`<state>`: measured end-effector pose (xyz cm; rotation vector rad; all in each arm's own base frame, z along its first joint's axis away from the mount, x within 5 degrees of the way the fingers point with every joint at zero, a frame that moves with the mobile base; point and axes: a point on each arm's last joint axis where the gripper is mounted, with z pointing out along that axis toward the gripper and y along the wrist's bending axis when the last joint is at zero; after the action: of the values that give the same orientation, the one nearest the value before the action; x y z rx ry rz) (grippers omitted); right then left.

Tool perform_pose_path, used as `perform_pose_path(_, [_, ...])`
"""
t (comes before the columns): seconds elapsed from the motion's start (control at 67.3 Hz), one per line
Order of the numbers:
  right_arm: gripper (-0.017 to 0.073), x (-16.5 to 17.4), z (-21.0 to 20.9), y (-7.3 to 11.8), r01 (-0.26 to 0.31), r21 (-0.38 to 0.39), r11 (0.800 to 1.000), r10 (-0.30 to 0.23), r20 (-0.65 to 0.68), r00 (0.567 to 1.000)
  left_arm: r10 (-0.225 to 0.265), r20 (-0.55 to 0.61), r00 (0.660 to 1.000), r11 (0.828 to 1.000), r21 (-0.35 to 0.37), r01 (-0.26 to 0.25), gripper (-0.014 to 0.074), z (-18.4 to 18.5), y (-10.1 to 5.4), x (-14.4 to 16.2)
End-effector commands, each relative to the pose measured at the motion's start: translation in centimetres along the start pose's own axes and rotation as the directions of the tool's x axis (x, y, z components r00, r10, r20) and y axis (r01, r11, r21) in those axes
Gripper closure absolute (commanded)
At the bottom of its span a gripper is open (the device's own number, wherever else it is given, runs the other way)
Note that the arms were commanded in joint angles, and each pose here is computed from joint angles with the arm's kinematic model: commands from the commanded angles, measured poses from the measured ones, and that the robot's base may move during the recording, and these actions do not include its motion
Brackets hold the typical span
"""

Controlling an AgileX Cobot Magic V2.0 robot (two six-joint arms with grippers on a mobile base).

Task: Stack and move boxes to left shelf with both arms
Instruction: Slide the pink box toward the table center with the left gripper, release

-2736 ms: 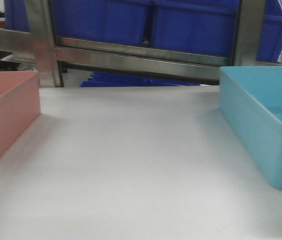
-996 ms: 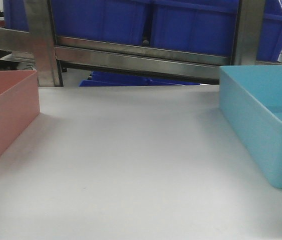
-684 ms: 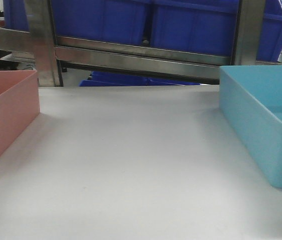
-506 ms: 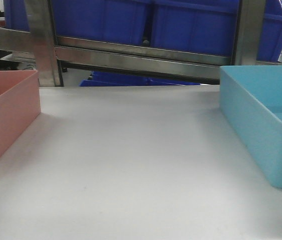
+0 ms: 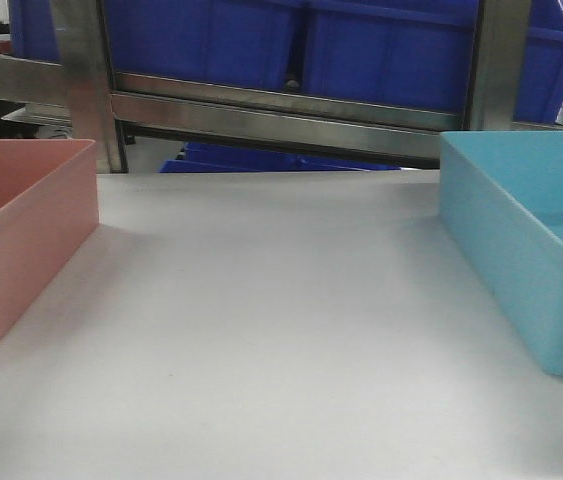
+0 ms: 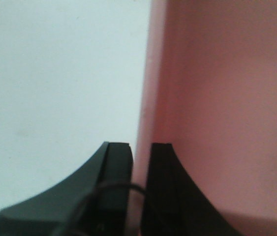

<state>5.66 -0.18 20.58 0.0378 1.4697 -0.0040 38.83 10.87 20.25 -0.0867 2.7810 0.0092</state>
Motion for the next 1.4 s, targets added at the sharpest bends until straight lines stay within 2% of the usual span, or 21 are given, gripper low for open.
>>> perform_pose_path(0.0, [0.0538,-1.0,-0.1,-0.1,0.006,0.008,1.0,-0.006,0.092,0.996,-0.074,0.177,0.981,0.997,0.026,0.071,0.0603,-5.0,-0.8,-1.7])
perform_pose_path(0.134, [0.0538,-1.0,-0.1,-0.1,0.006,0.008,1.0,-0.006,0.092,0.996,-0.156,0.235,0.959,0.985,0.103,0.135,0.0604,-8.6,-3.5,-1.9])
perform_pose_path(0.253, [0.0538,-1.0,-0.1,-0.1,0.006,0.008,1.0,-0.006,0.091,0.996,-0.209,0.258,0.943,0.972,0.159,0.172,0.0604,-10.9,-6.3,-1.9])
perform_pose_path(0.342, [0.0538,-1.0,-0.1,-0.1,0.006,0.008,1.0,-0.006,0.091,0.996,-0.209,0.248,0.946,0.966,0.201,0.161,0.0604,-11.8,-9.0,-1.6])
perform_pose_path(0.416, [0.0538,-1.0,-0.1,-0.1,0.006,0.008,1.0,-0.006,0.091,0.996,-0.183,0.223,0.958,0.964,0.234,0.129,0.0604,-12.1,-11.6,-1.3])
perform_pose_path(0.446, [0.0538,-1.0,-0.1,-0.1,0.006,0.008,1.0,-0.006,0.091,0.996,-0.175,0.208,0.962,0.96,0.254,0.119,0.0604,-12.1,-13.2,-1.1])
perform_pose_path(0.506, [0.0538,-1.0,-0.1,-0.1,0.006,0.008,1.0,-0.006,0.091,0.996,-0.164,0.191,0.968,0.956,0.273,0.108,0.0604,-12.1,-15.0,-0.8])
perform_pose_path(0.669, [0.0538,-1.0,-0.1,-0.1,0.006,0.008,1.0,-0.006,0.091,0.996,-0.202,0.161,0.966,0.934,0.329,0.141,0.0604,-11.5,-19.9,0.7])
perform_pose_path(0.743, [0.0538,-1.0,-0.1,-0.1,0.006,0.008,1.0,-0.006,0.091,0.996,-0.195,0.156,0.968,0.932,0.335,0.134,0.0603,-11.2,-21.7,1.4])
perform_pose_path(0.788, [0.0538,-1.0,-0.1,-0.1,0.006,0.008,1.0,-0.006,0.091,0.996,-0.18,0.147,0.973,0.938,0.324,0.125,0.0603,-10.8,-22.7,2.0])
perform_pose_path(0.996, [0.0538,-1.0,-0.1,-0.1,0.006,0.008,1.0,-0.006,0.091,0.996,-0.113,0.098,0.989,0.956,0.283,0.081,0.0603,-8.3,-25.6,3.5])
perform_pose_path(1.145, [0.0538,-1.0,-0.1,-0.1,0.006,0.008,1.0,-0.006,0.091,0.996,-0.116,0.071,0.991,0.952,0.292,0.09,0.0604,-6.4,-27.3,3.9])
perform_pose_path(1.383, [0.0538,-1.0,-0.1,-0.1,0.006,0.008,1.0,-0.006,0.091,0.996,-0.12,0.027,0.992,0.952,0.287,0.107,0.0603,-4.7,-27.9,4.2])
